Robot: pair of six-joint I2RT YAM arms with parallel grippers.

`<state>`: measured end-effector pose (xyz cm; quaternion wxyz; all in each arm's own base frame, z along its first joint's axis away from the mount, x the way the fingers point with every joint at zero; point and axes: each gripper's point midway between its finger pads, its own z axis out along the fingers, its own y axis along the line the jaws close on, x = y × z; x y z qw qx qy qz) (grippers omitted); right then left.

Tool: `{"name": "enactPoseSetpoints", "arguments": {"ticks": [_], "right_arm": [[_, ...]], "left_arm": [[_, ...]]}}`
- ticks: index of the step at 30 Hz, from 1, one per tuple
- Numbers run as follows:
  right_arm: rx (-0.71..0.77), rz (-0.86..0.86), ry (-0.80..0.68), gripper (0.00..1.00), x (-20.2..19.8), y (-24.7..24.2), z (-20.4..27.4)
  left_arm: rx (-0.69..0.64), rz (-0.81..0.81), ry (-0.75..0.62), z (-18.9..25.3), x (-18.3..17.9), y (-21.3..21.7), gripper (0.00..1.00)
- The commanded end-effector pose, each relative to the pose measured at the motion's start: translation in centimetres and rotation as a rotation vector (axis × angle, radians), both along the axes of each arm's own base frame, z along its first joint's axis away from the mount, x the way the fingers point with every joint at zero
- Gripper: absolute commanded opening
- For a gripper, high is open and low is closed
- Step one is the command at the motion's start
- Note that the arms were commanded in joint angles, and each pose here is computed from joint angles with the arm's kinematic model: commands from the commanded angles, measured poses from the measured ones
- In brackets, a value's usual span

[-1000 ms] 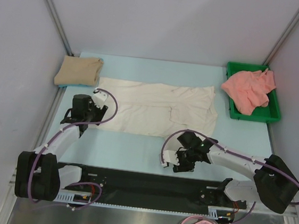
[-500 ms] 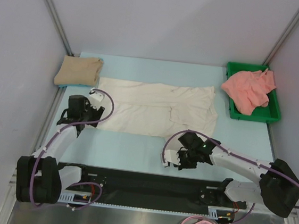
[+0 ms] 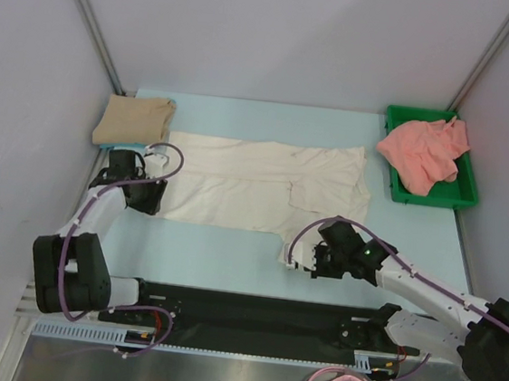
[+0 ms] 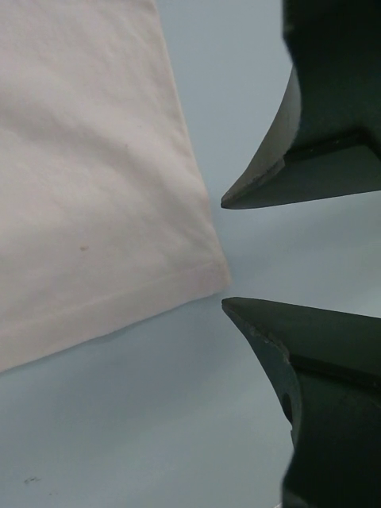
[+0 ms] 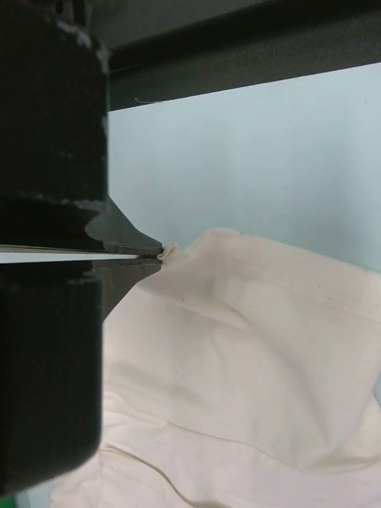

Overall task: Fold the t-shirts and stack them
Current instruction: Fold the tshirt

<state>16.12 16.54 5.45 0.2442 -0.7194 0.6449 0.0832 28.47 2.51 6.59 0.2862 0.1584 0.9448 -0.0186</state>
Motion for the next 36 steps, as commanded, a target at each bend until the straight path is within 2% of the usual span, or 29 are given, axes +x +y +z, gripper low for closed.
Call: {"name": "enactPoseSetpoints", "arguments": {"ticks": [1,8,16,22,24,27,28,32,36], "right_arm": [[0.029,-0.027,-0.037,0.0,0.6,0.0,0.8],[0.041,-0.022,-0.044,0.0,0.7,0.1,0.9],[0.036,-0.02,-0.041,0.0,0.7,0.2,0.7],[0.033,-0.025,-0.046,0.0,0.9,0.1,0.7],[0.029,-0.026,-0.044,0.0,0.8,0.1,0.6],[0.03,-0.029,-0.05,0.0,0.9,0.1,0.7],[0.03,-0.036,-0.055,0.0,1.1,0.0,0.7],[0.048,-0.073,-0.081,0.0,1.7,-0.2,1.6],[0.129,-0.169,-0.147,0.0,3.3,-0.9,4.5]], "left_arm": [[0.053,0.023,0.027,-0.3,0.0,1.7,0.53],[0.098,0.055,0.066,-2.3,-0.2,3.1,0.49],[0.071,0.043,0.131,-3.9,0.0,2.9,0.51],[0.057,0.035,0.159,-4.9,0.2,2.8,0.46],[0.054,0.032,0.159,-5.1,0.3,2.7,0.41],[0.053,0.03,0.162,-5.4,0.1,2.7,0.29],[0.051,0.027,0.163,-5.4,0.0,2.7,0.17],[0.041,0.004,0.165,-5.0,-0.6,2.3,0.0],[0.039,-0.019,0.142,-4.1,-1.0,1.9,0.01]]}}
